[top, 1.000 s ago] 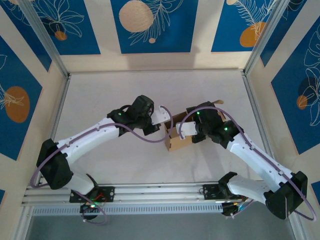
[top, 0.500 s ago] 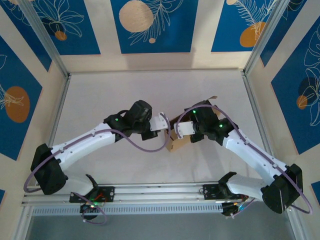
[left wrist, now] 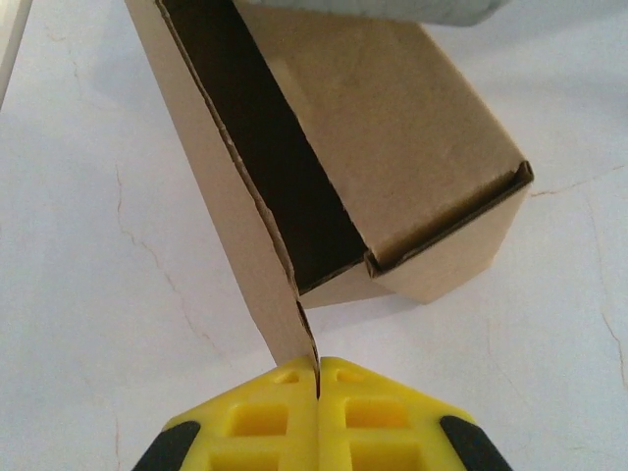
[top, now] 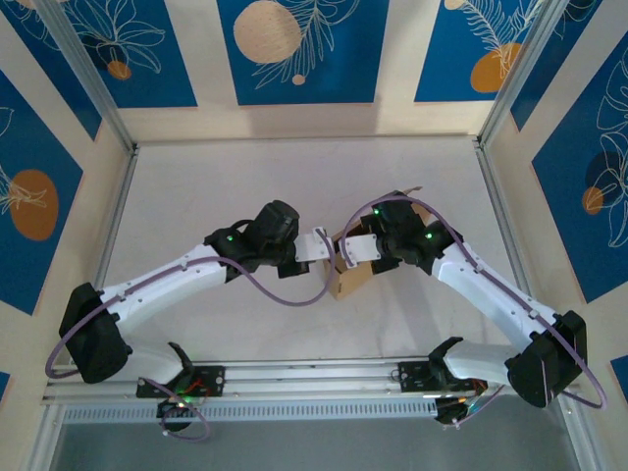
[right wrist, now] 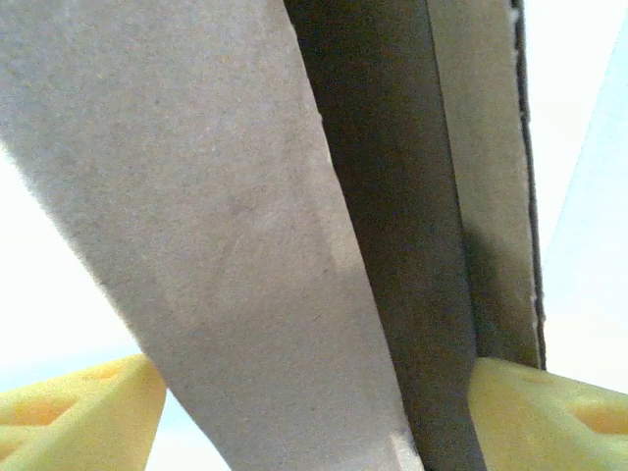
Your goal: Fold the paper box
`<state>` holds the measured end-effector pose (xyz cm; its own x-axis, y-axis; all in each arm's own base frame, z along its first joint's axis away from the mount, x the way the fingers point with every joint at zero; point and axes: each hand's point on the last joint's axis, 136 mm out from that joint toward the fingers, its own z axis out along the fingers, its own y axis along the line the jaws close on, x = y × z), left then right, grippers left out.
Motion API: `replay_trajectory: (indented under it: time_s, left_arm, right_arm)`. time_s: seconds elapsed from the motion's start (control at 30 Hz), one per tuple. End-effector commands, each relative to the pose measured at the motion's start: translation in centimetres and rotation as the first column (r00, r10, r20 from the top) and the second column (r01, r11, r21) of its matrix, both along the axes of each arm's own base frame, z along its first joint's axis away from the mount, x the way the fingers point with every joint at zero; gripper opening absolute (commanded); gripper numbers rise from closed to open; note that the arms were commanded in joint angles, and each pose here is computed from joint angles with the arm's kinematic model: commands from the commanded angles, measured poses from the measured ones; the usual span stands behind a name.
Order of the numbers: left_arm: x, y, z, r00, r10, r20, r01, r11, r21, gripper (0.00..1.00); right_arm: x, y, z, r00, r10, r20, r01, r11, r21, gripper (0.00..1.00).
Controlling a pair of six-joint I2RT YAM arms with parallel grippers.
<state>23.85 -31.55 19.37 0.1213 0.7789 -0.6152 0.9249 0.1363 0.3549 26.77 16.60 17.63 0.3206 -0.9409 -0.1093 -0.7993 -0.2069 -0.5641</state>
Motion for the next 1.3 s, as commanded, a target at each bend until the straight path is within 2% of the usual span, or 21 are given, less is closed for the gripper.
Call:
replay_trajectory:
  time_s: [0.0, 0.33, 0.43, 0.5, 0.63, 0.8, 1.0, 1.27]
  left_arm:
    - [-2.1, -0.7, 0.3, 0.995, -0.095, -0.001, 0.095, 0.995, -0.022, 0.0]
    - [-4.1, -1.0, -0.4, 0.984, -0.178, 0.024, 0.177, 0.984, 0.027, 0.0]
    - [-4.6, -0.9, -0.7, 0.98, -0.199, 0.03, 0.198, 0.979, 0.046, 0.0]
    - [-4.7, -0.8, -0.8, 0.98, -0.197, 0.032, 0.196, 0.98, 0.044, 0.0]
    - [-4.3, -0.8, -1.4, 0.984, -0.176, 0.022, 0.175, 0.983, 0.059, 0.0]
    - [-3.9, -1.3, -1.6, 0.988, -0.152, -0.034, 0.154, 0.985, 0.075, 0.0]
    - [-3.9, -1.8, -1.5, 0.985, -0.149, -0.082, 0.156, 0.984, 0.088, 0.0]
    - [-3.5, -1.6, -1.8, 0.988, -0.144, -0.051, 0.149, 0.984, 0.1, 0.0]
  right_arm:
    - [-0.4, 0.1, 1.1, 1.0, 0.004, 0.003, -0.004, 0.999, 0.031, 0.75]
    - [-0.8, -0.3, 1.2, 1.0, -0.011, -0.001, 0.011, 0.999, 0.047, 0.47]
    - [-0.8, -0.3, 1.5, 1.0, -0.014, 0.001, 0.014, 0.998, 0.057, 0.45]
    - [-0.8, -0.2, 1.7, 1.0, -0.013, 0.006, 0.012, 0.998, 0.062, 0.5]
    - [-1.2, 0.2, 3.3, 0.999, 0.006, 0.034, -0.01, 0.994, 0.11, 0.66]
    - [-0.7, -0.2, 3.7, 0.994, 0.018, 0.106, -0.029, 0.994, 0.104, 0.81]
    - [-0.4, 0.2, 3.2, 0.988, 0.038, 0.147, -0.055, 0.992, 0.113, 0.91]
    - [-2.7, -0.5, 2.5, 0.999, 0.041, -0.004, -0.04, 0.994, 0.1, 0.95]
